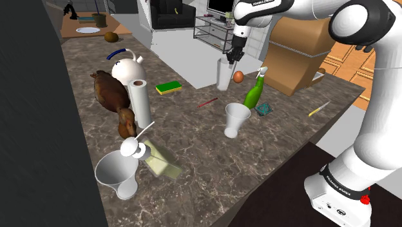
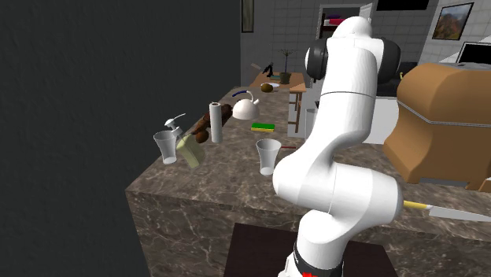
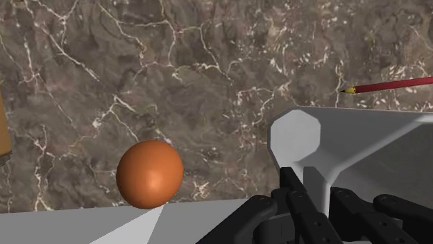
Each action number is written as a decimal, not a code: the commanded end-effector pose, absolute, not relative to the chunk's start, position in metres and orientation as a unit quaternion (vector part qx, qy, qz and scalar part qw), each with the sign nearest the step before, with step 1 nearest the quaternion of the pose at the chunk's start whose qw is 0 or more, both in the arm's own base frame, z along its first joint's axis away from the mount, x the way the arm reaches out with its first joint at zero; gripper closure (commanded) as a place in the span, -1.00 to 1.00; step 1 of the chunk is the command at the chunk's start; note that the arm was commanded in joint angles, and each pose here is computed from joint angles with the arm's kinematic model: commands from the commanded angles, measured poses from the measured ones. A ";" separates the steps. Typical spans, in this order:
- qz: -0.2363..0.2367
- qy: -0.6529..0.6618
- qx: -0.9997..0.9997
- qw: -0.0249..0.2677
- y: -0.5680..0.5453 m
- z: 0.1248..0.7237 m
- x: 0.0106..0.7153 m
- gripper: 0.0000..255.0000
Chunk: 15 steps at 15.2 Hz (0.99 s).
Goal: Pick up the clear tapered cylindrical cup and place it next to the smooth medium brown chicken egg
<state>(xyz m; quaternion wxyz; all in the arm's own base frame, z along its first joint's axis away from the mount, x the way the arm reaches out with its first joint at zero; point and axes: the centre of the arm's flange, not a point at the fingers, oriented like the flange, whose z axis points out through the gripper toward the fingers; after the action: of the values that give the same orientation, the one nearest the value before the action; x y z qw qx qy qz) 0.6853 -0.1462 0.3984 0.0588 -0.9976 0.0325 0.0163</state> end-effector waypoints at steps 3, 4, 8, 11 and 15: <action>0.016 0.032 -0.998 0.059 -0.146 0.392 0.685 1.00; 0.016 0.032 -0.998 0.059 -0.146 0.392 0.685 1.00; 0.016 0.032 -0.998 0.059 -0.146 0.392 0.685 1.00; 0.016 0.032 -0.998 0.059 -0.146 0.392 0.685 -1.00; 0.016 0.032 -0.998 0.059 -0.148 0.405 0.685 -1.00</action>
<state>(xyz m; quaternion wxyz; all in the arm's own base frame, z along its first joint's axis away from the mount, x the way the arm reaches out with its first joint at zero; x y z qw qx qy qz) 0.6847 -0.1466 0.3982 0.0587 -0.9976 0.0324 0.0157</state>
